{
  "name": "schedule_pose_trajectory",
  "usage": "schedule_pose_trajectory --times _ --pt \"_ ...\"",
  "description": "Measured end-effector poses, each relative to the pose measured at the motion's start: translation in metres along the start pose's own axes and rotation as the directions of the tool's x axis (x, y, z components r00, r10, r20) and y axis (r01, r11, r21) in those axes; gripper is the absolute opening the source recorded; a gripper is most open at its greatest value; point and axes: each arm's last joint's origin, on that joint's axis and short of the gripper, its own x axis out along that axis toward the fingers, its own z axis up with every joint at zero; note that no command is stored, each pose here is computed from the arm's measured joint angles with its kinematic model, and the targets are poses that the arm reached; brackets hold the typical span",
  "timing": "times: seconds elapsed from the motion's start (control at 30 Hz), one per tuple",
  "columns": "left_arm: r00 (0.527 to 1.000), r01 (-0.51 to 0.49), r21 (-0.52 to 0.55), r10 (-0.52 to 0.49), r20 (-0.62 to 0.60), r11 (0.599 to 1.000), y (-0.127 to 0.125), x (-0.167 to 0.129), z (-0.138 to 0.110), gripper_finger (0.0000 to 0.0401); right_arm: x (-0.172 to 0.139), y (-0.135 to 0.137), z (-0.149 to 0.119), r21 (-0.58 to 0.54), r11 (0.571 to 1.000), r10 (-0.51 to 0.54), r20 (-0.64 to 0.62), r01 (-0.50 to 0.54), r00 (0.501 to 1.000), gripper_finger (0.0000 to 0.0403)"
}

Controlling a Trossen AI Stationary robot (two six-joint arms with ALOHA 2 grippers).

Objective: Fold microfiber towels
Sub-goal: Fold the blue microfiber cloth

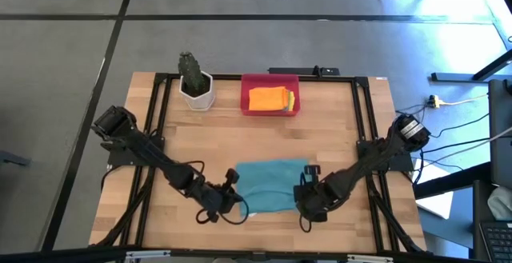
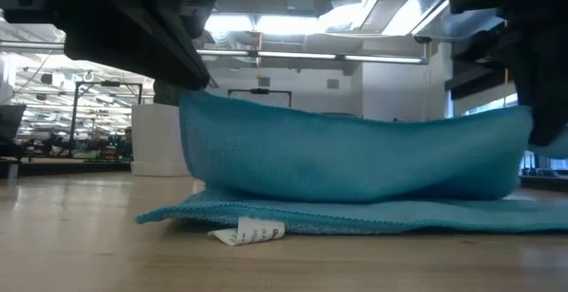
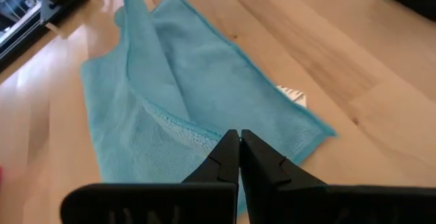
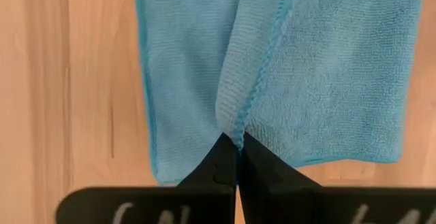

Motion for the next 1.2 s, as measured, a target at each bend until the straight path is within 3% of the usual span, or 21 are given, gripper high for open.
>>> schedule_pose_trajectory --times 0.27,0.5,0.77,1.2 --pt "0.999 0.027 0.000 -0.027 0.047 1.000 -0.008 -0.003 0.005 0.0000 -0.007 0.004 -0.007 0.029 0.999 -0.033 -0.053 0.035 0.998 0.0002" --pt "0.996 0.068 -0.022 -0.067 0.062 0.997 -0.010 -0.002 0.006 0.0000 0.001 0.008 -0.008 0.048 0.998 0.046 -0.038 -0.044 0.998 0.0002" --pt "0.976 0.209 -0.028 -0.207 0.061 0.977 -0.023 0.024 -0.006 0.0000 0.014 0.012 -0.011 0.060 0.985 0.162 -0.023 -0.160 0.987 0.0002" --pt "0.965 0.255 -0.103 -0.246 0.092 0.961 -0.024 0.034 -0.008 0.0005 0.021 0.011 -0.017 0.077 0.982 0.176 -0.042 -0.172 0.984 0.0017"
